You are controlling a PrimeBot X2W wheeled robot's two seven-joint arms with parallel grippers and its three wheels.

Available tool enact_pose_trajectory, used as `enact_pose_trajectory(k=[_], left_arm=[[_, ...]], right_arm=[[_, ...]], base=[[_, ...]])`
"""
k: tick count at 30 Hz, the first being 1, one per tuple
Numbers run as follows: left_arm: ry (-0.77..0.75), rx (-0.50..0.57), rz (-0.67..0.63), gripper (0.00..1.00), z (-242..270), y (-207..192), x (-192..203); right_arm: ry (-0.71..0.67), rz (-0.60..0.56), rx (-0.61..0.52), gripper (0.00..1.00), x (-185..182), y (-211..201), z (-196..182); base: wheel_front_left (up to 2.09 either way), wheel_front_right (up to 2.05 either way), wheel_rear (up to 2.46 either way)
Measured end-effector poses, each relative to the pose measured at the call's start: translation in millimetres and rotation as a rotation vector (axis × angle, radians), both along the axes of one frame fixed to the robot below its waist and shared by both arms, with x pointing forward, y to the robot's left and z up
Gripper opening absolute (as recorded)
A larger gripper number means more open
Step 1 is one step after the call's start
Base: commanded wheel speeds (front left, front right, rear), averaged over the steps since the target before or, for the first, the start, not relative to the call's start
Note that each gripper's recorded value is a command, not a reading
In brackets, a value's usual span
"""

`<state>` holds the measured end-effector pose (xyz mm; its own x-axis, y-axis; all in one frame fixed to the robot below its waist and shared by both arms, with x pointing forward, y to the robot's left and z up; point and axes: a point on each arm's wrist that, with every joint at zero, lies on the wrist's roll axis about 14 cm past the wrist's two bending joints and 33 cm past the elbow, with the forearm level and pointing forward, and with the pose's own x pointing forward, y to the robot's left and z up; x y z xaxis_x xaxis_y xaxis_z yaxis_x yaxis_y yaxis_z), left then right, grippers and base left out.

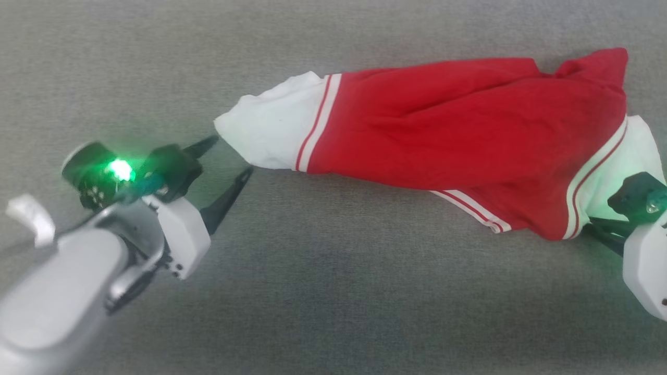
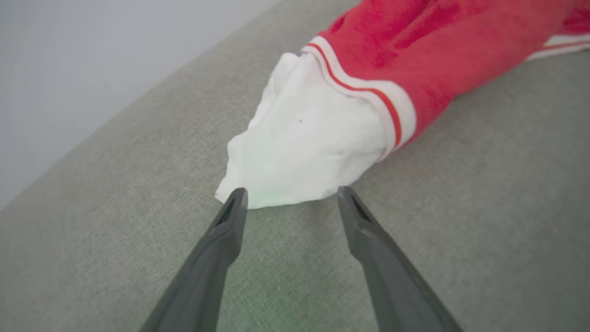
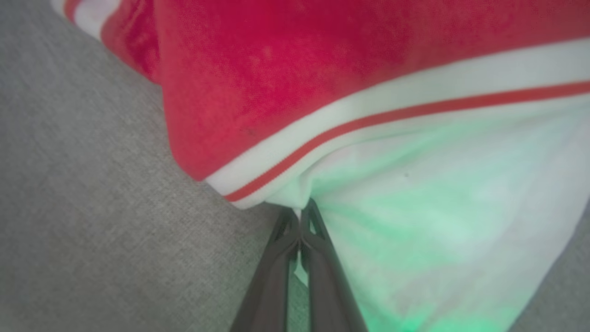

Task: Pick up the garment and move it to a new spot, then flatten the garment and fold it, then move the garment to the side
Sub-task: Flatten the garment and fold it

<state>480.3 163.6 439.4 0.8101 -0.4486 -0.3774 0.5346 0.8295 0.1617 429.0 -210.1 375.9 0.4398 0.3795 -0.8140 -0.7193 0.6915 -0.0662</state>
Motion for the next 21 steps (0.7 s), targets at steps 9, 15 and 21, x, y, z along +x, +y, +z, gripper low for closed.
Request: enact_pose_trajectory(k=[9,15,21], left_arm=[[0.26,0.144,-0.248,1.0,-9.5,-31.7,10.0],[0.342,0.179,-0.297,1.0,-38.5,-43.3,18.8],[0.341,0.171,-0.295,0.0,-49.9,-49.6,33.0]], right_arm=[[-0.002,-0.012,0.029,0.0,5.6,-0.2,-7.4],[0.001,-0.025,0.048,0.0,9.9,-1.2,-13.9],[-0.001,-0.033,0.06,0.0,10.9,-2.4,-16.8]], base=[[0.0,0.0,0.0],[0.0,0.0,0.0],[0.0,0.0,0.0]])
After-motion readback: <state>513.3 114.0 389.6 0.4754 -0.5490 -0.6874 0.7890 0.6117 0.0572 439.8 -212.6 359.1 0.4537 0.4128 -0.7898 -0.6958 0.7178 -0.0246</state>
